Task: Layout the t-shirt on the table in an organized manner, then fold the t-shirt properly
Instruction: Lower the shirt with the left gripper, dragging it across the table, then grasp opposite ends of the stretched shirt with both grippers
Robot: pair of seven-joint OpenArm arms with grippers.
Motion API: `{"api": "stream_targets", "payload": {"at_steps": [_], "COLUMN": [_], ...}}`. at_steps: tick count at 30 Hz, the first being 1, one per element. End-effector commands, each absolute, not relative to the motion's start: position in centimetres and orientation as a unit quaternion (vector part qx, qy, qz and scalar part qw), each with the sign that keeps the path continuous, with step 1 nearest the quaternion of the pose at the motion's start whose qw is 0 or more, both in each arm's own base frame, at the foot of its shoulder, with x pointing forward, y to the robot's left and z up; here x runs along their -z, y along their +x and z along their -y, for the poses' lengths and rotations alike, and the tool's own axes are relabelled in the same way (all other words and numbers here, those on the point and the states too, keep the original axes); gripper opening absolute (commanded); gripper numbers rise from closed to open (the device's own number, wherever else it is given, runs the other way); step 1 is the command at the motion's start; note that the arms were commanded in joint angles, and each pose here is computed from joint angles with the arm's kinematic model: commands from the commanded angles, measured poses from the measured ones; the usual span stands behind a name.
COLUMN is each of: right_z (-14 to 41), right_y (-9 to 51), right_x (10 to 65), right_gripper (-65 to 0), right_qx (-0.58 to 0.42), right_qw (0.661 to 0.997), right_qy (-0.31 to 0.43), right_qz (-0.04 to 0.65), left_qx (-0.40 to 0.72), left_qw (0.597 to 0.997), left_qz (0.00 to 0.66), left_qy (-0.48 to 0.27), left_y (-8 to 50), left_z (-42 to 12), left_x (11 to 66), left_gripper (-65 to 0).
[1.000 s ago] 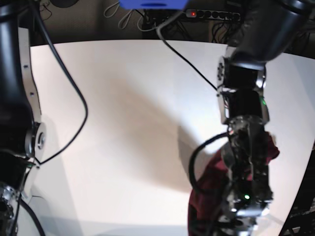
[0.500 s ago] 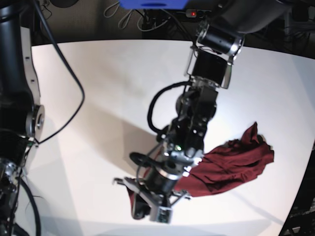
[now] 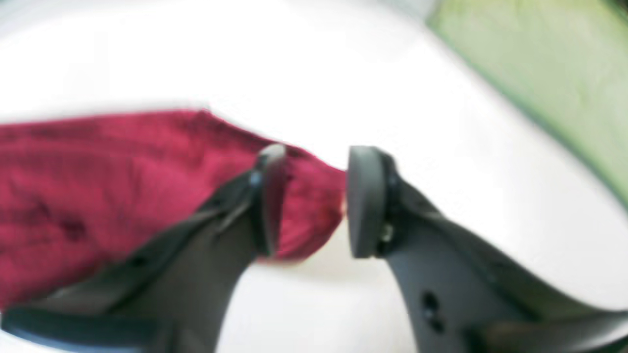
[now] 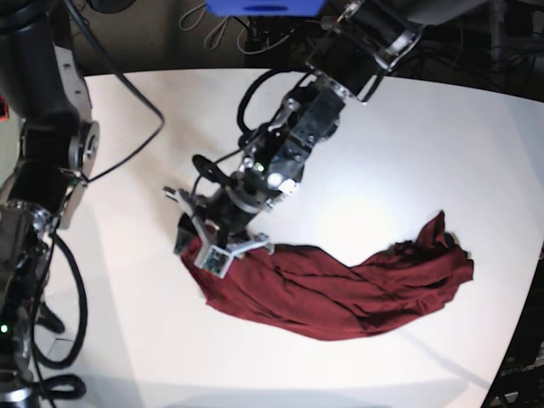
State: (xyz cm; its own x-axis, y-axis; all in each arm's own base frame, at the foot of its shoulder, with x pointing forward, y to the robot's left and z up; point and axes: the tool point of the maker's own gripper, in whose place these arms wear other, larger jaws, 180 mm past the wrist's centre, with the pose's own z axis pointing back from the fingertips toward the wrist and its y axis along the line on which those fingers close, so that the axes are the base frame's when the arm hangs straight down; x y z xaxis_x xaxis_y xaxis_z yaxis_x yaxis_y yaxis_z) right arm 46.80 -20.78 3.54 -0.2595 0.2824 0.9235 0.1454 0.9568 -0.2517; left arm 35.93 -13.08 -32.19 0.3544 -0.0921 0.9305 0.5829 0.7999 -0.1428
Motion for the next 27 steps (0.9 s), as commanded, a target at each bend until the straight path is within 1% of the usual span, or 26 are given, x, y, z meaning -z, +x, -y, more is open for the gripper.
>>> {"api": "stream_targets", "payload": {"at_steps": [1,3,6,10,13,19,24,27], "right_z": [21.0,21.2,21.7,21.2,20.3,18.8,18.4,17.2], "right_y": [46.0,46.1,45.6,44.4,43.4,41.9,40.7,39.3], "right_x": [-5.7,-3.8,-1.7,1.3,4.4,13.1,18.9,22.6], "right_gripper": [-43.7,-41.0,-37.8,-36.0,-36.0,-36.0,-35.9,-35.9], "right_qx": [-0.052,-0.045,-0.038,-0.040,-0.043,-0.024,0.027,0.047], "right_qw": [0.564,0.580,0.596,0.615,0.636,0.709,0.756,0.783], "right_qy": [-0.139,-0.132,-0.132,-0.128,-0.117,-0.077,-0.041,-0.018], "right_qz": [0.813,0.802,0.791,0.777,0.762,0.701,0.653,0.620], "left_qx": [0.216,0.232,0.258,0.275,0.268,0.219,0.179,0.141], "left_qw": [0.773,0.773,0.775,0.767,0.767,0.776,0.779,0.783], "left_qz": [0.545,0.537,0.524,0.534,0.549,0.579,0.594,0.601], "left_qy": [-0.242,-0.245,-0.242,-0.225,-0.196,-0.122,-0.094,-0.069], "left_y": [36.2,35.1,33.7,33.5,34.4,37.8,39.1,40.1], "left_z": [13.7,14.3,14.4,12.3,8.6,-0.1,-3.7,-7.1], "left_x": [30.6,31.3,32.6,32.4,32.1,30.7,29.8,29.5], "left_gripper": [-40.0,-36.6,-30.5,-22.8,-22.4,-22.4,-22.3,-22.3]}}
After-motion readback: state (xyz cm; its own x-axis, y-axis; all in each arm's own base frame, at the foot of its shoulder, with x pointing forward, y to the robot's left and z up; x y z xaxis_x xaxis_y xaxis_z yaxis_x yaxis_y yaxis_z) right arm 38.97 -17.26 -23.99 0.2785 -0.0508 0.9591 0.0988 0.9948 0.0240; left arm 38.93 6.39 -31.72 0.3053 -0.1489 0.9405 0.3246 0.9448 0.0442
